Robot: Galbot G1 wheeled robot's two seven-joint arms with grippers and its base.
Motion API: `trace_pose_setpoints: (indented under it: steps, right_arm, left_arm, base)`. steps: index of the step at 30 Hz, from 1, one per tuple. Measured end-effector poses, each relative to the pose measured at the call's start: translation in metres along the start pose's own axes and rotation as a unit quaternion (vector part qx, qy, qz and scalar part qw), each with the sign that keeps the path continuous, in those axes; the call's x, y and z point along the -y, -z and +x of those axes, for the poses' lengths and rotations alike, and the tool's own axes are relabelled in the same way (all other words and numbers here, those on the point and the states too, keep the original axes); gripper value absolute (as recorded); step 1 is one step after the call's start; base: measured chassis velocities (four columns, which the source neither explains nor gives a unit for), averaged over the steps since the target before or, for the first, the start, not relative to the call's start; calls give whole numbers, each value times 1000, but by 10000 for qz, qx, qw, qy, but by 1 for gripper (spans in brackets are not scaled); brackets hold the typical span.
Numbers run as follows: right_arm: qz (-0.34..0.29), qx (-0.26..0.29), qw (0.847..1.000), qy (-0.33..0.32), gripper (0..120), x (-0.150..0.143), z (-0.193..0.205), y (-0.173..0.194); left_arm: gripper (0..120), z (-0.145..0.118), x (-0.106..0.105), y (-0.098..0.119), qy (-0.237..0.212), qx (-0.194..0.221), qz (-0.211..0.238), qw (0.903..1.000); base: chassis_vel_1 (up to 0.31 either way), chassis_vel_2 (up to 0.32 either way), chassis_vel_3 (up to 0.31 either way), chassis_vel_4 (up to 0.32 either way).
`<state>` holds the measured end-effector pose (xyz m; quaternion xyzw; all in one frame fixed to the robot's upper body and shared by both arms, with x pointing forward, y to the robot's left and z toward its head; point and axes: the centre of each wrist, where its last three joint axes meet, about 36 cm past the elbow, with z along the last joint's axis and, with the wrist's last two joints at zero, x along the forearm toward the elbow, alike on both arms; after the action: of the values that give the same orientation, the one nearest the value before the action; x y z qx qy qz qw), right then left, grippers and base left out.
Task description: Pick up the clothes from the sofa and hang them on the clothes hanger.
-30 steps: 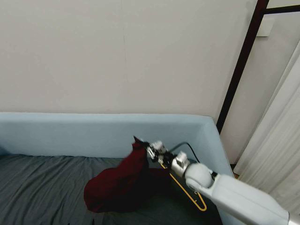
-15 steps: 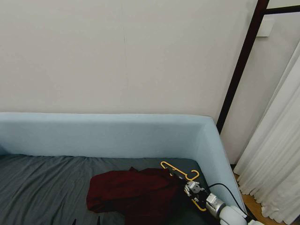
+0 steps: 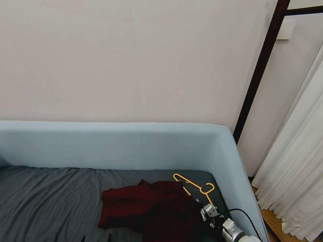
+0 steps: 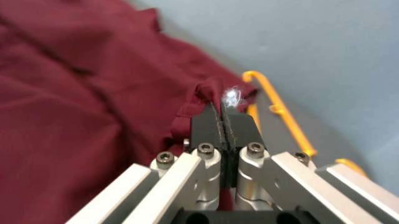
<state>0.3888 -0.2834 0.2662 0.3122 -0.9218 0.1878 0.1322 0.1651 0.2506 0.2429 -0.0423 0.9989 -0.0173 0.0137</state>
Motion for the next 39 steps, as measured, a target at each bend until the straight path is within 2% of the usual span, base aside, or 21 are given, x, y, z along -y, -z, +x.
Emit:
trace_pose_setpoints:
  steps: [3,7,8,12,13,16,17,21,22,24,26,27,28,30,35,39]
  right_arm:
    - [-40,-57,9999,128,0,-6,5,1]
    - [-161,-141,9990,398,18,-27,21,2]
    - [-161,-141,9990,398,18,-27,21,2]
    - [-122,15,9984,555,36,-25,32,3]
    - [-122,15,9984,555,36,-25,32,3]
    - [-192,132,9969,748,51,-30,46,7]
    - [-192,132,9969,748,51,-30,46,7]
    - [-657,291,9963,462,69,-41,56,31]
    - [-657,291,9963,462,69,-41,56,31]
    - [-925,245,9954,82,79,-42,54,58]
    - [-1230,-59,9912,-490,87,-39,43,95]
    - [-1331,-190,9887,-665,92,-39,37,107]
    - [-1331,-190,9887,-665,92,-39,37,107]
    - [-1526,-553,9812,-1042,98,-38,20,131]
    - [-1518,-1398,9697,-1306,100,-36,-22,150]
    - [-1338,-1730,9671,-1296,100,-37,-53,153]
  left_arm:
    - [98,0,0,0,-6,1,5,10000]
    - [98,0,2,-2,-26,-17,20,10000]
    - [98,0,2,-2,-26,-17,20,10000]
    - [98,1,4,-3,-53,-42,29,10000]
    - [98,1,4,-3,-53,-42,29,10000]
    - [98,1,3,-5,-71,-59,22,10000]
    - [98,1,3,-5,-71,-59,22,10000]
    - [98,0,5,-6,-103,-72,31,9999]
    - [98,0,5,-6,-103,-72,31,9999]
    - [98,-1,6,-7,-122,-81,38,9999]
    - [98,-1,8,-8,-142,-102,42,9998]
    - [98,-1,9,-9,-152,-107,43,9998]
    - [98,-1,9,-9,-152,-107,43,9998]
    - [98,-1,10,-10,-166,-119,38,9998]
    - [98,0,10,-11,-159,-137,29,9998]
    - [98,1,9,-12,-132,-154,23,9998]
  base:
    - [0,0,0,0]
    - [0,0,0,0]
    - [0,0,0,0]
    - [0,0,0,0]
    - [0,0,0,0]
    - [0,0,0,0]
    - [0,0,0,0]
    - [0,0,0,0]
    - [0,0,0,0]
    - [0,0,0,0]
    - [0,0,0,0]
    - [0,0,0,0]
    - [0,0,0,0]
    - [0,0,0,0]
    - [0,0,0,0]
    - [0,0,0,0]
